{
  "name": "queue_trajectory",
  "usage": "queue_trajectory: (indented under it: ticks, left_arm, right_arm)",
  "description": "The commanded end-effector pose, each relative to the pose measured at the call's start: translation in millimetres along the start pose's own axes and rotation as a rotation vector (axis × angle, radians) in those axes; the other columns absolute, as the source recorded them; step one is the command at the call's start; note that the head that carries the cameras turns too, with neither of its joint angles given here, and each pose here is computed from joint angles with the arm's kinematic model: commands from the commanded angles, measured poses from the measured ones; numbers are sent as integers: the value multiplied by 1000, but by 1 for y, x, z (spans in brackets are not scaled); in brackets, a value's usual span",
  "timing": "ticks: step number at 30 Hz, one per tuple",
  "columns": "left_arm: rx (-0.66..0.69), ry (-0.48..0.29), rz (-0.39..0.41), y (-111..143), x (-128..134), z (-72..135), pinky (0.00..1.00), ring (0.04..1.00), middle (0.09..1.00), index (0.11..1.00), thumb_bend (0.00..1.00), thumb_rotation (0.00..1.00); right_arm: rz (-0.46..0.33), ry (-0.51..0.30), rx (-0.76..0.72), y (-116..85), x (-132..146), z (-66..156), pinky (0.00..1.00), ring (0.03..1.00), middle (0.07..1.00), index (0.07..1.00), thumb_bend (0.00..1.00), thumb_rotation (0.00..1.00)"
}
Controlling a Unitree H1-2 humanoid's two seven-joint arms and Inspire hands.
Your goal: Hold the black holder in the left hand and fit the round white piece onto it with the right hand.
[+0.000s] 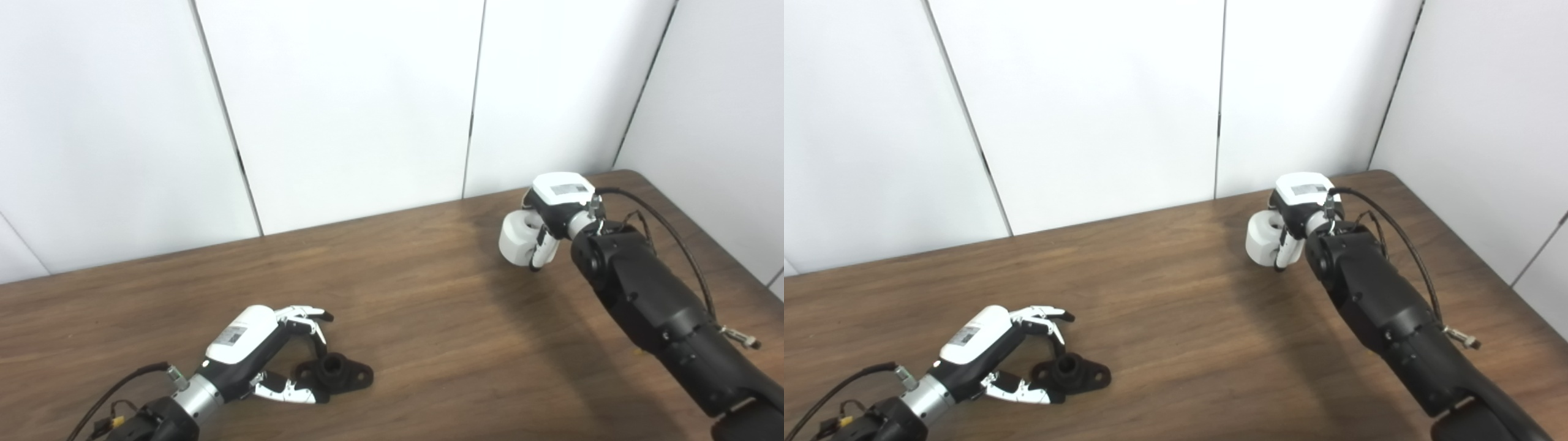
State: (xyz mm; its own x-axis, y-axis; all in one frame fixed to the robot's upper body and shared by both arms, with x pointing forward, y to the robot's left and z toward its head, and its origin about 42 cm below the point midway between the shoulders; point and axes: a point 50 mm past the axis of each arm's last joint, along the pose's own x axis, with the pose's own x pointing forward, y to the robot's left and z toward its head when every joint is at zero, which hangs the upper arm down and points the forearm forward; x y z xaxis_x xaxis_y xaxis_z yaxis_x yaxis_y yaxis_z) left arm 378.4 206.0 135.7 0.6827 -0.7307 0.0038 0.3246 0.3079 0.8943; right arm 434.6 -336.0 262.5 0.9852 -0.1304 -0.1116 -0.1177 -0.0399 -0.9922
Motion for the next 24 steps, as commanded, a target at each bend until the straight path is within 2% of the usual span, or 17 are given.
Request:
queue_trajectory:
  ticks: [1,6,9,14,19,24]
  left_arm:
    - [5,88,-138,-26,-16,-10,722,833,819,486,522,50]
    - [9,90,-139,-38,-9,-10,763,855,831,486,524,54]
    - [15,103,-147,-44,-5,-8,800,876,845,486,524,57]
    - [18,102,-130,-51,4,-5,812,887,848,486,525,62]
    - [11,120,-139,-55,14,0,845,911,864,486,524,66]
    - [23,121,-133,-59,23,3,815,905,860,486,524,69]
  right_arm:
    - [-113,-56,3,-48,-5,5,731,759,688,481,523,139]
    - [-125,-214,-10,-77,-30,37,711,804,726,482,525,141]
    - [-145,-313,-2,-88,-45,55,691,807,735,482,525,139]
    - [-171,-443,-15,-94,-64,82,705,805,733,481,526,142]
    - [-170,-542,-6,-98,-74,97,695,809,736,482,524,145]
    - [-169,-623,17,-100,-81,113,689,809,737,483,524,147]
